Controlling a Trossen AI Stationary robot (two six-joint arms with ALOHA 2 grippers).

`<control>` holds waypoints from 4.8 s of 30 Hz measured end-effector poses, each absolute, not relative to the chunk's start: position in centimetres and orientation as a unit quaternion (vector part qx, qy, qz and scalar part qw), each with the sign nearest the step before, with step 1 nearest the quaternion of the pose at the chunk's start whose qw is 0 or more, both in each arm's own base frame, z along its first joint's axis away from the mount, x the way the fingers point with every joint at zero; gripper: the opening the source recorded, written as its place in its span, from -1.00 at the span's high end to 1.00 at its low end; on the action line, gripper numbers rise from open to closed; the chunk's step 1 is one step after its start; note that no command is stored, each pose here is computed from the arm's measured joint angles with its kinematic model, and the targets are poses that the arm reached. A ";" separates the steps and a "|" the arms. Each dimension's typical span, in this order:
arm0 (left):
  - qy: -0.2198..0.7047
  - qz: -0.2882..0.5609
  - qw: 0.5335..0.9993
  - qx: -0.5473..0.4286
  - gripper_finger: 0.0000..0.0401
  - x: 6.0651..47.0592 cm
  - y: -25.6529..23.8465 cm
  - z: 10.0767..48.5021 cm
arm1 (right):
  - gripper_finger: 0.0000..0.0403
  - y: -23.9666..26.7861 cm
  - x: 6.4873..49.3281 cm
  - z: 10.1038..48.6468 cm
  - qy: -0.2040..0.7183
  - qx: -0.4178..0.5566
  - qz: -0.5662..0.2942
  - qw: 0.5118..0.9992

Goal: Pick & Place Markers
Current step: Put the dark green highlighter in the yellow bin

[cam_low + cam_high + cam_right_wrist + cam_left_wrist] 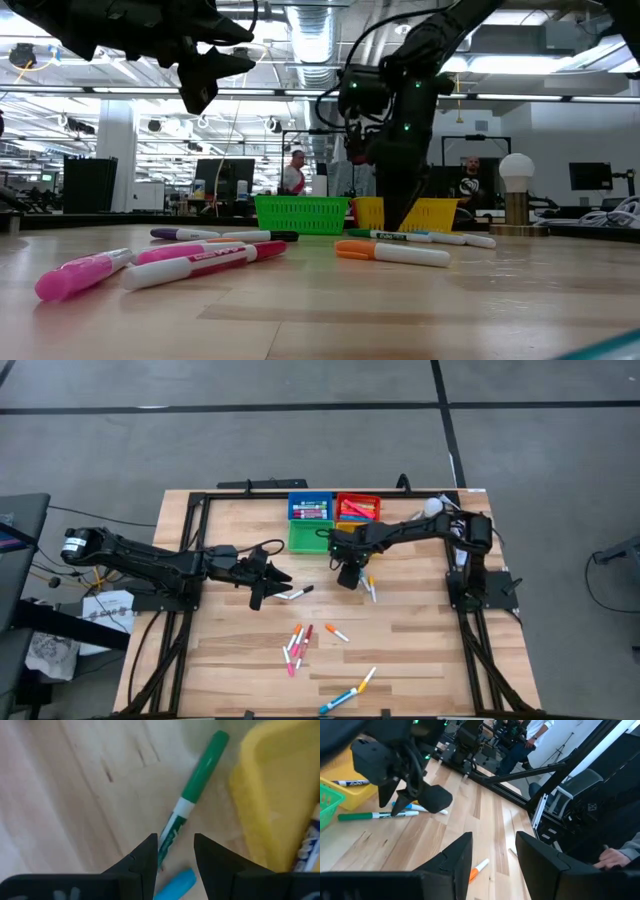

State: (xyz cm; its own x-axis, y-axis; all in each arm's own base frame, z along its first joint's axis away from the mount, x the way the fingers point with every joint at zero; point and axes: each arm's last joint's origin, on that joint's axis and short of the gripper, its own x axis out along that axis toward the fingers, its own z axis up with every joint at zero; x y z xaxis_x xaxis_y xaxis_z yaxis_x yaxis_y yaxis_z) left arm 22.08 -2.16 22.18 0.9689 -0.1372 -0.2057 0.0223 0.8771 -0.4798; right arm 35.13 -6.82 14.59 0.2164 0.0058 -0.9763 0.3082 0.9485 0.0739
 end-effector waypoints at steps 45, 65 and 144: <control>0.117 -0.042 0.963 -0.241 0.25 22.1 -2.2 22.2 | 0.41 -0.9 36.0 14.2 0.619 0.073 -0.111 0.774; 0.117 -0.042 0.963 -0.241 0.25 22.1 -2.2 22.2 | 0.41 -3.0 36.6 14.4 0.607 0.089 -0.137 0.778; 0.112 -0.045 0.966 -0.228 0.25 22.1 -2.2 22.3 | 0.83 -10.9 25.5 34.9 0.252 0.326 0.240 0.879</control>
State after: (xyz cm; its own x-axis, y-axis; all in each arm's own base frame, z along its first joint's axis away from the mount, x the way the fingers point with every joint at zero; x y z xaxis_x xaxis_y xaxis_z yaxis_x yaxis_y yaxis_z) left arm 22.11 -2.16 22.29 0.9711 -0.1374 -0.1952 0.0355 0.8918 -0.4511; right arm 25.54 -10.92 34.89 0.7574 0.5868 -0.2864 -0.2576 0.6715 0.6948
